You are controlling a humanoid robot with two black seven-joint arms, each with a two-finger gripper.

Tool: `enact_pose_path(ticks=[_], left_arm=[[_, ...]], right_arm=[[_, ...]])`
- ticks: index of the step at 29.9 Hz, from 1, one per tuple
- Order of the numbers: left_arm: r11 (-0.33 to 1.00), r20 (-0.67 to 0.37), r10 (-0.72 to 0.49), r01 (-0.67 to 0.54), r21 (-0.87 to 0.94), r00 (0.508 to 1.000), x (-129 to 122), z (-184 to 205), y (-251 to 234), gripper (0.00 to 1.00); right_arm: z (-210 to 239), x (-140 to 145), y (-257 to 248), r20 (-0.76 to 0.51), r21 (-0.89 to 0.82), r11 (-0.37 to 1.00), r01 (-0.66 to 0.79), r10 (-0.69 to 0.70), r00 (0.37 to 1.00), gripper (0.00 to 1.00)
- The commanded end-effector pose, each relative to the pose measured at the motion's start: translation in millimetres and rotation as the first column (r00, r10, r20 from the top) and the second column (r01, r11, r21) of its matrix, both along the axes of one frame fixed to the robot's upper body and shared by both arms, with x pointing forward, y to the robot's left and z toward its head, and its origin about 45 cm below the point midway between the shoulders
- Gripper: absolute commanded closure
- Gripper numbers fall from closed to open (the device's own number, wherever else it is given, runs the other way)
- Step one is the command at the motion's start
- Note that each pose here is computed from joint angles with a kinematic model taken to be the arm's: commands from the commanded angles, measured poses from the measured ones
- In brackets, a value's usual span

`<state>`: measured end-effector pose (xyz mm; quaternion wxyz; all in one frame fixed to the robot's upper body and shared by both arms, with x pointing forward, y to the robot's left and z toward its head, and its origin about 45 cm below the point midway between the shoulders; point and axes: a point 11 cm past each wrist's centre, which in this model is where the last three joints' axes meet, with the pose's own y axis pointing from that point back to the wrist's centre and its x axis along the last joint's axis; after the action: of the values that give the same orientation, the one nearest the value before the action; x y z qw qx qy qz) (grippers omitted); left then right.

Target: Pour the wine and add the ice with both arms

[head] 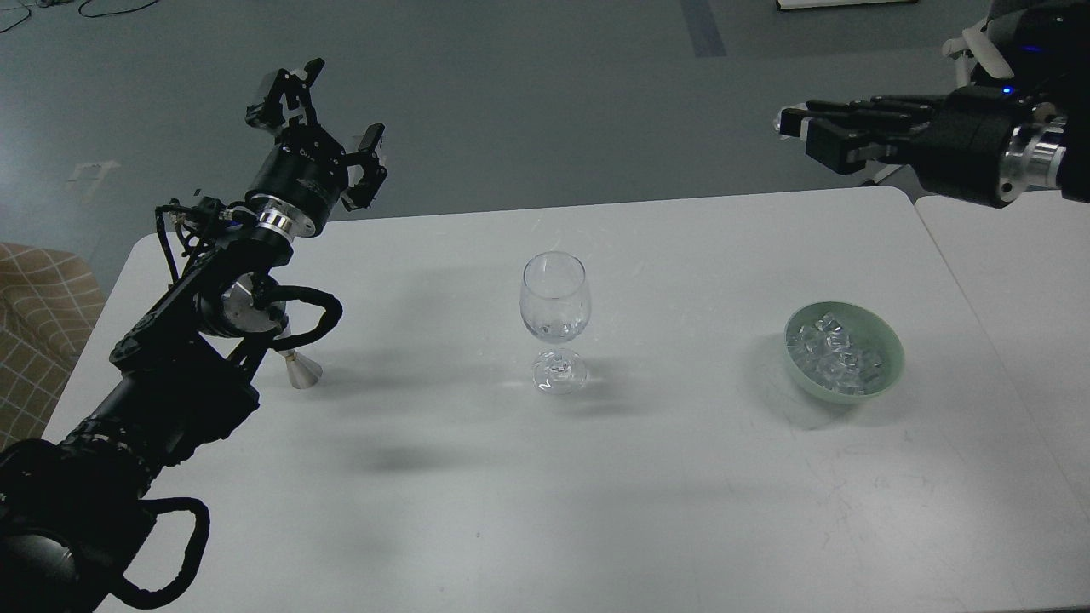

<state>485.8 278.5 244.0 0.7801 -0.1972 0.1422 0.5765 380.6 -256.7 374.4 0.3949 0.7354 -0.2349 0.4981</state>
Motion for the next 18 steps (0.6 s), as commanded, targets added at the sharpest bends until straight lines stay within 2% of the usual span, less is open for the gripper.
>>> enact_pose_path(ticks=[1, 9, 18], left_arm=[[1.000, -0.002, 0.001, -0.001, 0.000, 1.000, -0.3, -0.9, 0.3, 0.02], [1.000, -0.003, -0.001, 0.001, 0.000, 1.000, -0.4, -1.3, -0.7, 0.02], [1.000, -0.004, 0.000, 0.000, -0.001, 1.000, -0.6, -1.8, -0.3, 0.02]], right_arm=[[-7.5, 2.4, 25.6, -0.013, 0.039, 0.999, -0.022, 0.022, 1.000, 0.91], [-48.7, -5.2, 78.7, -0.100, 0.039, 0.994, -0.101, 0.104, 0.990, 0.91], [-69.0, -13.5, 109.1, -0.142, 0.041, 0.989, -0.143, 0.148, 0.979, 0.91]])
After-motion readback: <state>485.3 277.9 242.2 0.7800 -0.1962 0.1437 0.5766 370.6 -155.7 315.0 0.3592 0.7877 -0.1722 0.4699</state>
